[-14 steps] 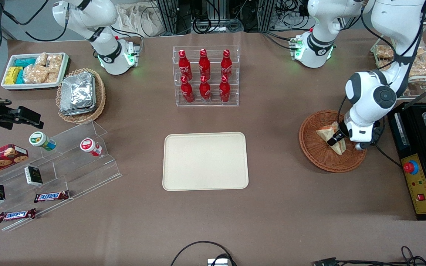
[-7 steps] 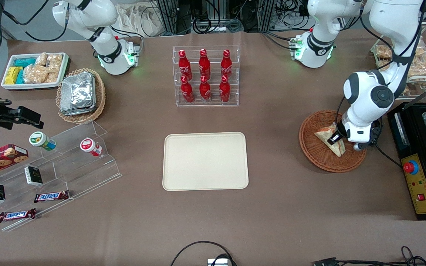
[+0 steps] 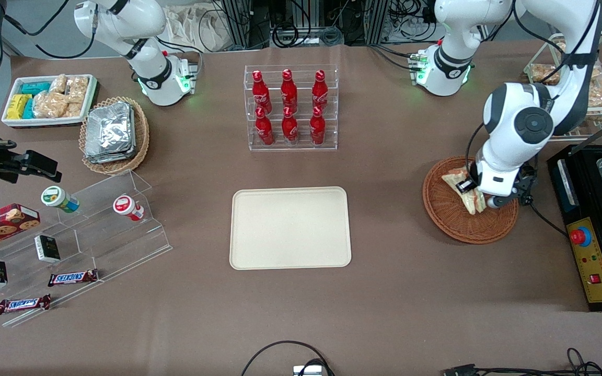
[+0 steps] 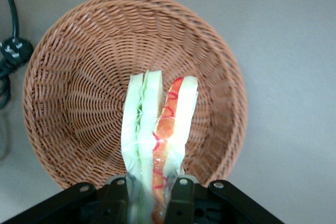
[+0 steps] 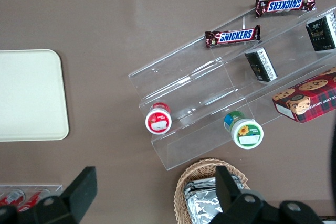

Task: Place sandwich from basket to tray
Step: 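Lift the sandwich and carry it with the left gripper over the cream tray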

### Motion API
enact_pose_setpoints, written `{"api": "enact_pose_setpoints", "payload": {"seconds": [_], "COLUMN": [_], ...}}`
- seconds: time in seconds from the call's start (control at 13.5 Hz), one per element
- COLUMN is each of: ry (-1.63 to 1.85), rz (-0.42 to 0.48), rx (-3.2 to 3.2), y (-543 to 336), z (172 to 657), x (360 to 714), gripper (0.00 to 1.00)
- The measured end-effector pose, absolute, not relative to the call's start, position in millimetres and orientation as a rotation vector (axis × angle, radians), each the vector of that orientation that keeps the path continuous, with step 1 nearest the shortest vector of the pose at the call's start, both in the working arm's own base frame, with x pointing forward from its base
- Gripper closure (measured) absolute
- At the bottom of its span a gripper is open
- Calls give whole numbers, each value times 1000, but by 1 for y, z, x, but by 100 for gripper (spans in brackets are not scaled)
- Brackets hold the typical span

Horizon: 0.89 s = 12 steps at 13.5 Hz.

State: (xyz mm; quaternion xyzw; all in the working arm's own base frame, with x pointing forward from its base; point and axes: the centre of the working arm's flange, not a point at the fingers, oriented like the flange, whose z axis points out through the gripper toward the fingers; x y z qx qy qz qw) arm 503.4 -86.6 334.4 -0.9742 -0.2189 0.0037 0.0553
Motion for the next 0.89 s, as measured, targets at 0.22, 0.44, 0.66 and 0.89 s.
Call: {"api": "enact_pose_setpoints", "payload": {"seconds": [0.22, 0.44, 0.66, 0.89], "ry": [-456, -273, -163, -95], "rz": [-36, -58, -105, -115], "rx": [-2957, -2981, -3009, -3051], "y": [-132, -160, -197, -244], "z": [346, 353, 370, 378], "x": [501, 498, 501, 510], "gripper": [80, 80, 80, 80]}}
